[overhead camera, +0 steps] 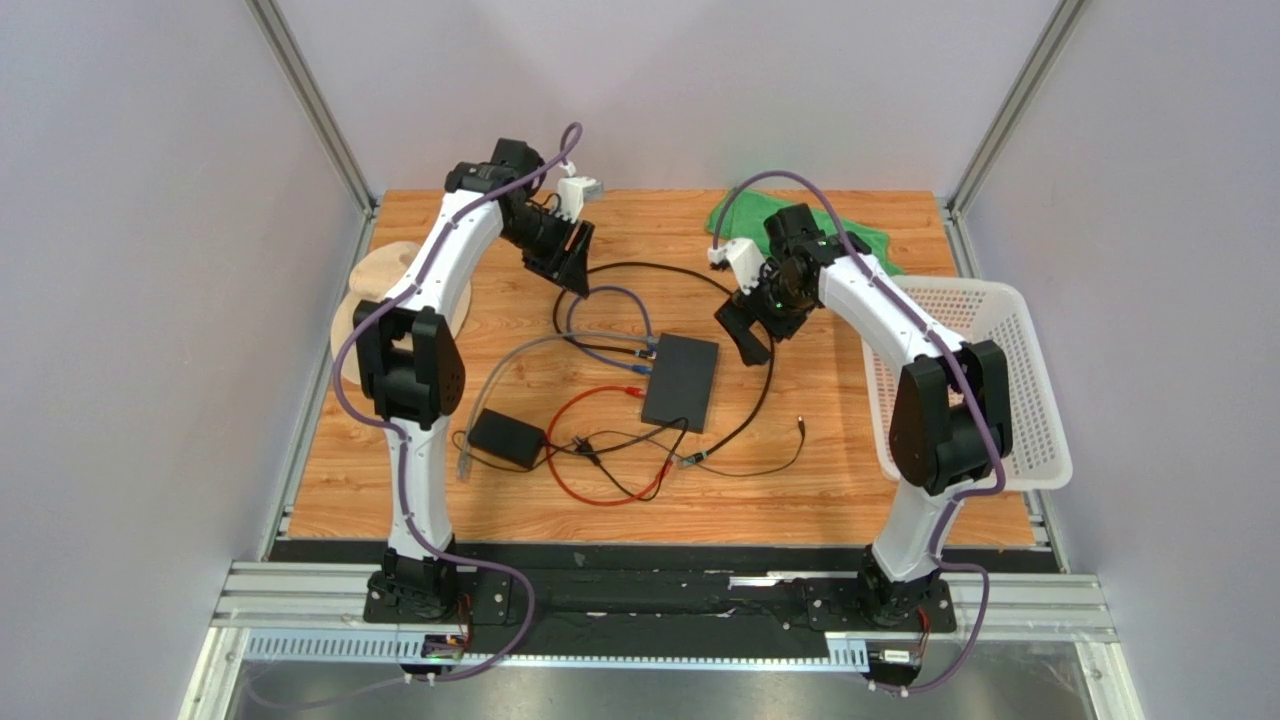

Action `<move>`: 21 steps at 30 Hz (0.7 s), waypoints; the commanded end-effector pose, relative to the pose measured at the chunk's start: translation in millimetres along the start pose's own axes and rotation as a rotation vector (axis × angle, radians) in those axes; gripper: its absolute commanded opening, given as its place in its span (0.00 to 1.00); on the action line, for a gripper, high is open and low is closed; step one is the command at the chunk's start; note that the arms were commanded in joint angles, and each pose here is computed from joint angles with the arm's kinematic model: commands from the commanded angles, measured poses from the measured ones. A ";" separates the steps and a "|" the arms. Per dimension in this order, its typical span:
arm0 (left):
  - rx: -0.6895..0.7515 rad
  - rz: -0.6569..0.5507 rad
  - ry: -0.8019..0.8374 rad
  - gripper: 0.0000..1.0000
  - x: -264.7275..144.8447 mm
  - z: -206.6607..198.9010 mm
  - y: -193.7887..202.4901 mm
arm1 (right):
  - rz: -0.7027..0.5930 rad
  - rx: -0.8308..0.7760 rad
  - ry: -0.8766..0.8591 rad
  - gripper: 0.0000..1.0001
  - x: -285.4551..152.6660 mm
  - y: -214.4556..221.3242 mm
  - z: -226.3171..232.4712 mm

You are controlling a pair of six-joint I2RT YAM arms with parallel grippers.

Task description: Pull the plug from the switch port

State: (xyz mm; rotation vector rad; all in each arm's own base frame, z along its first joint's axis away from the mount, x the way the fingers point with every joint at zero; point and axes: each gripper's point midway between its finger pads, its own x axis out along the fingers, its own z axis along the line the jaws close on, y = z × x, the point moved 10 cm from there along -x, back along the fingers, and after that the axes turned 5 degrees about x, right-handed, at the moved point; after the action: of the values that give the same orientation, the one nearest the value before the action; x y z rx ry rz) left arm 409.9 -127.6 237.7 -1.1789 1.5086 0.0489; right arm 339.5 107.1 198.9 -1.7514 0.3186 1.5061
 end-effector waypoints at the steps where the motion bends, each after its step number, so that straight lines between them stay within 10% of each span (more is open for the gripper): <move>1: 0.092 0.186 -0.144 0.56 7.6 30.5 14.6 | -0.154 0.149 -0.243 0.93 12.3 -28.8 21.3; 8: 0.158 0.159 -0.135 0.57 17.1 39.5 15.6 | -0.116 0.309 -0.393 0.90 46.2 -63.0 17.7; 21: 0.093 0.009 0.003 0.57 39.3 34.4 16.1 | -0.041 0.359 -0.175 0.88 47.9 -74.3 13.4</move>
State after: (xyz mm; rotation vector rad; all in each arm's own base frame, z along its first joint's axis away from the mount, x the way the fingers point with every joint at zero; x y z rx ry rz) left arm 426.2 -113.4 166.3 -0.9773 1.5251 0.1110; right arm 393.7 176.4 176.9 -1.2705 0.3544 1.5213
